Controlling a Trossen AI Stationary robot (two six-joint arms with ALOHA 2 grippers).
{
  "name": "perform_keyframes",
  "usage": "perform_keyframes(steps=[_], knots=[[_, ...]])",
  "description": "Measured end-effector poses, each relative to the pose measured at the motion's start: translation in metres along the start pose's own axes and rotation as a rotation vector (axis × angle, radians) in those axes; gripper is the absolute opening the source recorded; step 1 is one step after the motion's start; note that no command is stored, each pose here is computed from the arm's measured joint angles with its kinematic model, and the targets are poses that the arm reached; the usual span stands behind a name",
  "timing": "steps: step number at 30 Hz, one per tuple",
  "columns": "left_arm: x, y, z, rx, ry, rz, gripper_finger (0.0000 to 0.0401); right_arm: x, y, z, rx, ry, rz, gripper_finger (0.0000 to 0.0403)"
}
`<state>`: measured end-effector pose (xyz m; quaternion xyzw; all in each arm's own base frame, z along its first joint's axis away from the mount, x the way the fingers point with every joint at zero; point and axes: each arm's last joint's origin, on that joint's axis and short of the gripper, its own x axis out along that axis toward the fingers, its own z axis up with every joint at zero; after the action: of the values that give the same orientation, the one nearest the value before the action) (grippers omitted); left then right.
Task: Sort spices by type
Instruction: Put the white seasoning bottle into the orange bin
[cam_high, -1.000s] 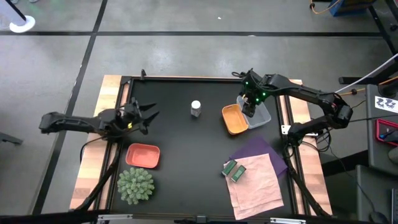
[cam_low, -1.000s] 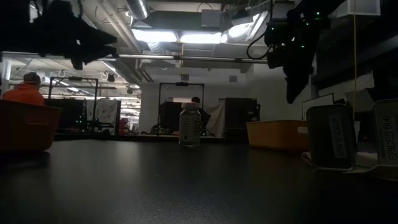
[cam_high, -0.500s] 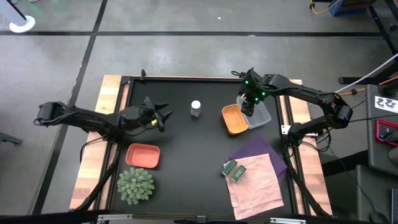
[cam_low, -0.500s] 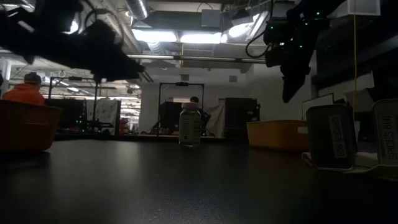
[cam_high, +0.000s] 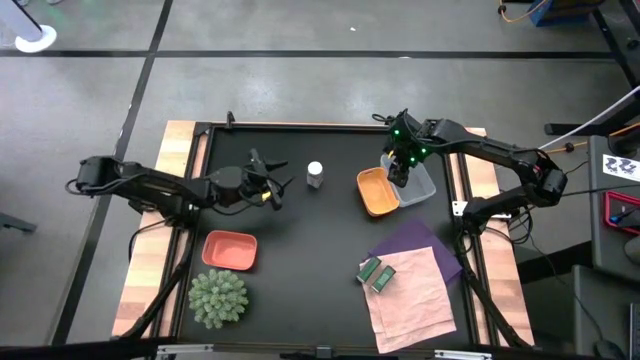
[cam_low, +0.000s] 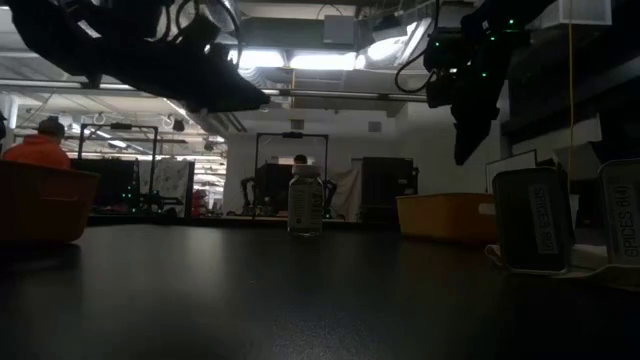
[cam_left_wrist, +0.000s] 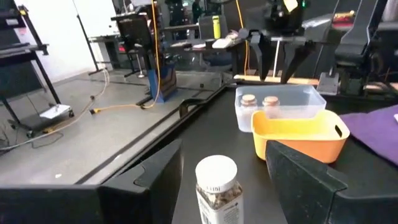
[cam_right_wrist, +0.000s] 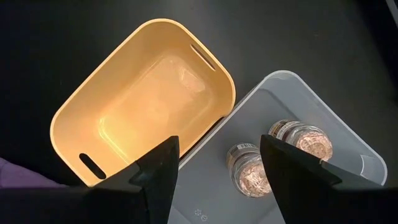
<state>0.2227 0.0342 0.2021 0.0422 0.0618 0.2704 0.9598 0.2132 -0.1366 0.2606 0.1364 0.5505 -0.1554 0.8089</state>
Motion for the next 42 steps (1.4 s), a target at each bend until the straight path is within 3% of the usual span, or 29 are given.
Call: perform_keyframes(steps=[5, 15, 21, 32, 42], knots=[[0.011, -0.004, -0.003, -0.024, 0.033, 0.003, 0.0225, 0.000, 0.000, 0.000, 0.000, 0.000, 0.000, 0.0225], [0.045, 0.002, -0.015, -0.156, 0.116, 0.090, 0.0281, 0.000, 0.000, 0.000, 0.000, 0.000, 0.000, 0.0225], [0.057, 0.001, -0.031, -0.249, 0.179, 0.096, 0.0284, 0.000, 0.000, 0.000, 0.000, 0.000, 0.000, 0.0225], [0.068, -0.006, -0.061, -0.164, 0.287, 0.060, 0.0281, 0.000, 0.000, 0.000, 0.000, 0.000, 0.000, 0.0225], [0.077, -0.010, -0.063, -0.184, 0.224, 0.055, 0.0280, 0.000, 0.000, 0.001, -0.001, -0.005, -0.001, 0.0225]])
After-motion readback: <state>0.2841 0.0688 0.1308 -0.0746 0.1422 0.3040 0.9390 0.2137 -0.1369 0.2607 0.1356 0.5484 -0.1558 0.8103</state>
